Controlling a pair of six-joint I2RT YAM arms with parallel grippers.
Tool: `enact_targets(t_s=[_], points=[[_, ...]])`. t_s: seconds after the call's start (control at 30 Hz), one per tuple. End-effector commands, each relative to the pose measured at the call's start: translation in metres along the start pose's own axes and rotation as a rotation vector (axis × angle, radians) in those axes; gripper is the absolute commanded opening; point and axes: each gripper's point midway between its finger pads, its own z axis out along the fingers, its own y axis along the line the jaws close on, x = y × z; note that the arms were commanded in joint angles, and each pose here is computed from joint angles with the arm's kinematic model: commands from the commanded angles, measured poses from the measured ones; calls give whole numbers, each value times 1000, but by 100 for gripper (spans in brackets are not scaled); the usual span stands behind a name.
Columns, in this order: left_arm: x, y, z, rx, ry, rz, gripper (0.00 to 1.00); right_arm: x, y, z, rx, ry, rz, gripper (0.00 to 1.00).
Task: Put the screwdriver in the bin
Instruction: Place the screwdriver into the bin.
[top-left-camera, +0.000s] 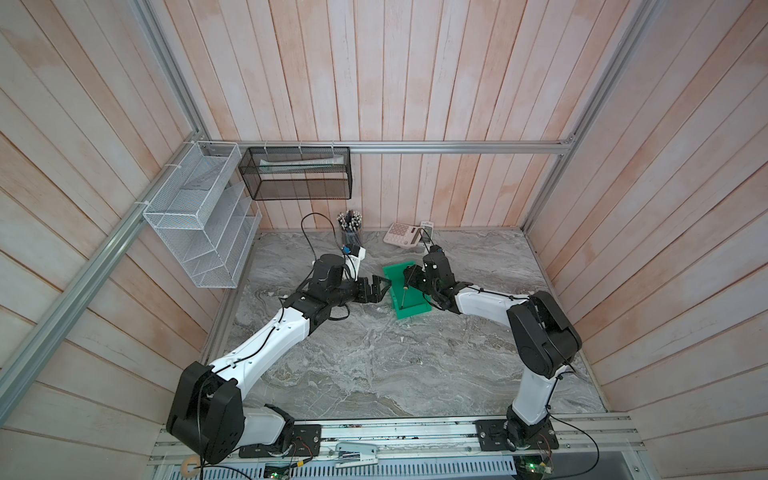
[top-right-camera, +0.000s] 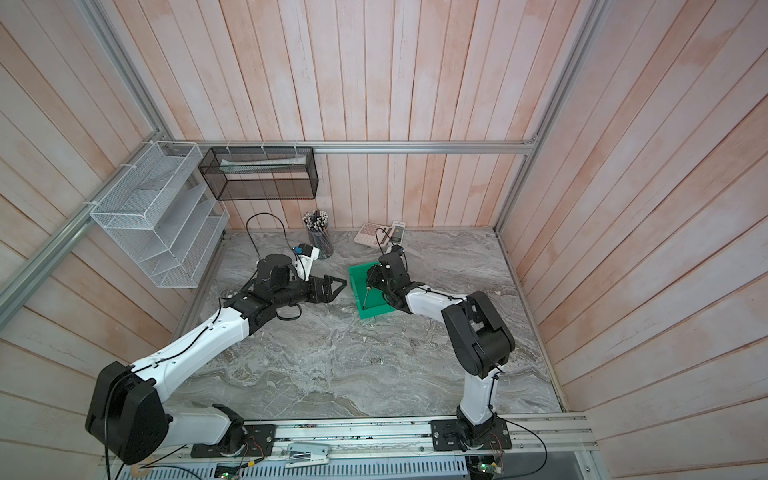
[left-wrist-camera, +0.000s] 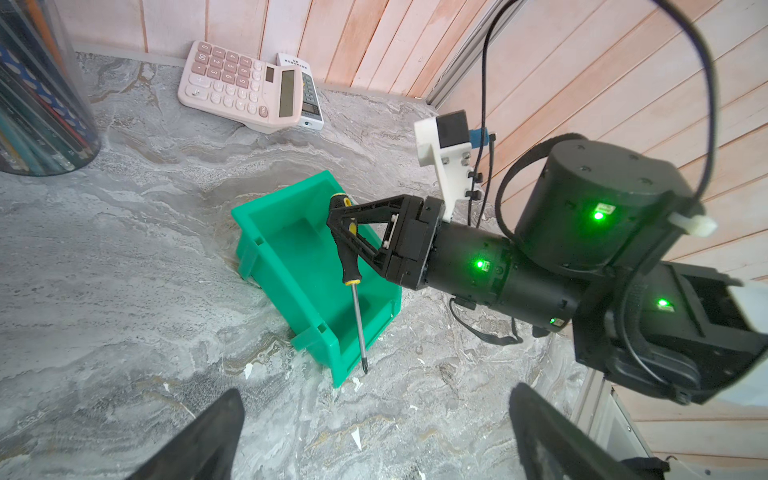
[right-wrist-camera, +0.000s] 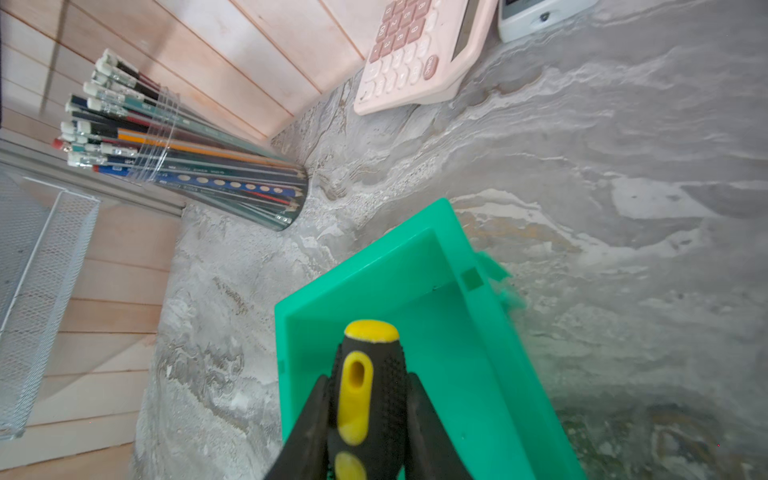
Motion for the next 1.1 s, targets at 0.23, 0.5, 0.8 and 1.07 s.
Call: enact_targets(t_s=[0.23,0.5,0.8,1.07], points=[[0,2,6,8,4,-1,100,-11,-17,16,126,-65,-110,16],[-1,7,7,-4,4,-4,100,1,-18,24,143,-52,-133,18],[-5,9,4,-11,-4,-4,100,3,-21,26,161,-61,-113,21],[-7,8,3,-10,-7,-3,100,-11,-12,27,144,-111,-36,21]])
